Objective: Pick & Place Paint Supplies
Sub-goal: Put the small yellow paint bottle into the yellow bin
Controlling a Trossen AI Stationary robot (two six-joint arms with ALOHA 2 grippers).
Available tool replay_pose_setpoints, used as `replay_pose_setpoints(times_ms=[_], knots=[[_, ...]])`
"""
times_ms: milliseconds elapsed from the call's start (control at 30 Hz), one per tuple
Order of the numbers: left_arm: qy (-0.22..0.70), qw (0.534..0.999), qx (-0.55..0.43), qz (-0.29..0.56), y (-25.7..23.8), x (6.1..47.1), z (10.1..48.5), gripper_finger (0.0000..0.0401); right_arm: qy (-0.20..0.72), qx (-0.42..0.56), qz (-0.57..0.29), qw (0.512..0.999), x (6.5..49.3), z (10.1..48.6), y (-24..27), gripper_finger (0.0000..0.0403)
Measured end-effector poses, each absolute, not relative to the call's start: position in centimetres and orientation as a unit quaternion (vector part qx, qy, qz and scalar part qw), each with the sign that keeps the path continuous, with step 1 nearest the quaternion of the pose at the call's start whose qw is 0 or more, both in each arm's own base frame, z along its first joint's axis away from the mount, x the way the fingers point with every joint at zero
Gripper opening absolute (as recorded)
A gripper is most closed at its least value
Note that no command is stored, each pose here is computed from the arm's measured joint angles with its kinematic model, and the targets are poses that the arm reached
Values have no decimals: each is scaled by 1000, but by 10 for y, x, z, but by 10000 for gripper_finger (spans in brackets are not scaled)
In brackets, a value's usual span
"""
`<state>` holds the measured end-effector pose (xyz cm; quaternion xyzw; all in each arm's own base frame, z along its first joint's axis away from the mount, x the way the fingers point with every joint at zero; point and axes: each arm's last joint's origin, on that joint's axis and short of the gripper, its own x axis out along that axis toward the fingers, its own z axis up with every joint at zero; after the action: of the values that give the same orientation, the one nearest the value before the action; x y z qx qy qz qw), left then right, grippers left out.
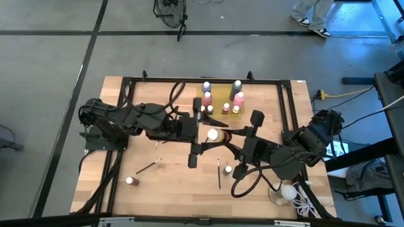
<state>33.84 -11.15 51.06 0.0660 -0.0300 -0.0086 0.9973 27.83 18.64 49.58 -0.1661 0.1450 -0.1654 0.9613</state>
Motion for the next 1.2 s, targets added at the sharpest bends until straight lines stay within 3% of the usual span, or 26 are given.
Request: replay_pose_setpoints(times_ms=[133, 300, 500, 700, 1200], knots=[[-36, 996, 77, -9, -112, 337, 512, 185, 148, -164, -151, 964, 279, 495, 187, 125], [-29, 996, 88, -11, -112, 337, 511, 128, 150, -166, -149, 963, 279, 495, 187, 174], [14, 991, 128, 27, -108, 330, 508, 127, 148, -174, -170, 959, 271, 493, 194, 214], [109, 977, 157, 98, -102, 317, 495, 127, 135, -183, -186, 956, 258, 496, 205, 222], [147, 977, 138, 69, -102, 326, 481, 127, 151, -134, -142, 969, 283, 502, 170, 224]])
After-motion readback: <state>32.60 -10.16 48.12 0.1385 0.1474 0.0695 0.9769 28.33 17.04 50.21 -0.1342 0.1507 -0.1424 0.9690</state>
